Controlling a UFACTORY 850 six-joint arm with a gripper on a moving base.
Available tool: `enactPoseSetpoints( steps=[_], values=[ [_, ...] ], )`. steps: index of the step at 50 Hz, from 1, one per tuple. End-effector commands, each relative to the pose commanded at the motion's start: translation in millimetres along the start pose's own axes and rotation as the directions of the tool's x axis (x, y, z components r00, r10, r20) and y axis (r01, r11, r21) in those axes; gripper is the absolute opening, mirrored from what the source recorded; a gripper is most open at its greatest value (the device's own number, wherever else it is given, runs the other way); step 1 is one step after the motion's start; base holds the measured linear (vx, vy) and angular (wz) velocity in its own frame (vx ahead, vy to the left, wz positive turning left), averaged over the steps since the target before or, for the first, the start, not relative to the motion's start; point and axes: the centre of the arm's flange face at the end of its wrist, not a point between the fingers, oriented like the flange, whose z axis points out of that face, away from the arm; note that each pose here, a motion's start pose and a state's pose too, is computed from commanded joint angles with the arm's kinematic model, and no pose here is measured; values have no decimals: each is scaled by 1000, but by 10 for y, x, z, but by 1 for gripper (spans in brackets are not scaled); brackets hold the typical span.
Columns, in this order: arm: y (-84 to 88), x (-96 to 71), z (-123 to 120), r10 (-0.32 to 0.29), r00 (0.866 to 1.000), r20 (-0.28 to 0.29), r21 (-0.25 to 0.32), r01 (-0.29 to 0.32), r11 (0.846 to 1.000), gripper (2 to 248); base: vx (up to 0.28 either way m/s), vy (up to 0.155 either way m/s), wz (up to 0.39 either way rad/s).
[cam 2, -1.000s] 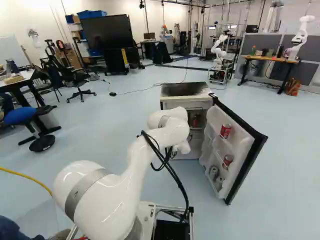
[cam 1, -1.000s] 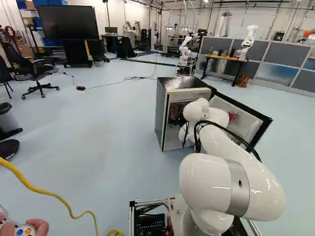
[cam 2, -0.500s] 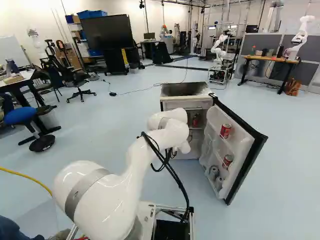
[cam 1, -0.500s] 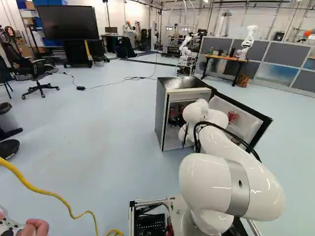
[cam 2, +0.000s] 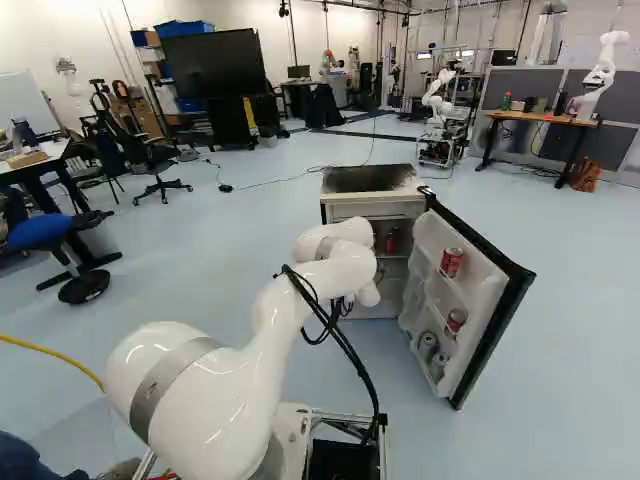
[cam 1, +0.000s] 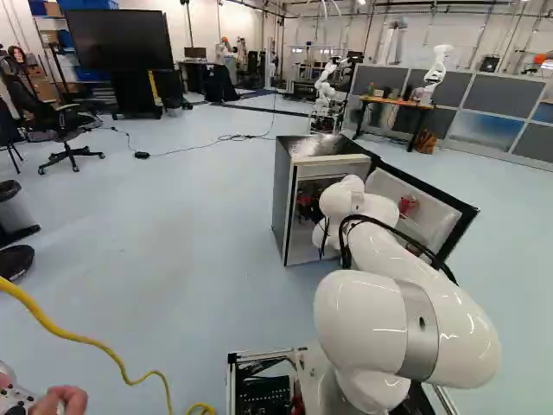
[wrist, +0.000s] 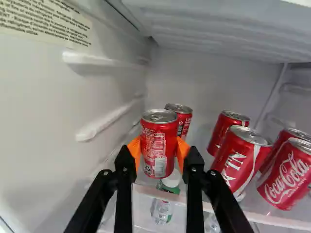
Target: Grab a drink from the fridge
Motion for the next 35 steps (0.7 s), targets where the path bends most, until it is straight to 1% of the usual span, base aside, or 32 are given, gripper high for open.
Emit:
enactPoseSetpoints(
  steps=[2, 3, 16, 35],
  values=[
    [-1, 0, 2, 0, 1000, 0, 0, 0, 1000, 111, 0, 0, 0],
    [-1, 0, 2, 0, 1000, 0, 0, 0, 1000, 89, 0, 0, 0],
    [2, 15, 5, 0, 1000, 0, 0, 0, 1000, 88, 0, 0, 0],
    [57, 261, 23, 1, 1000, 2, 2, -1, 1000, 88, 0, 0, 0]
  ],
)
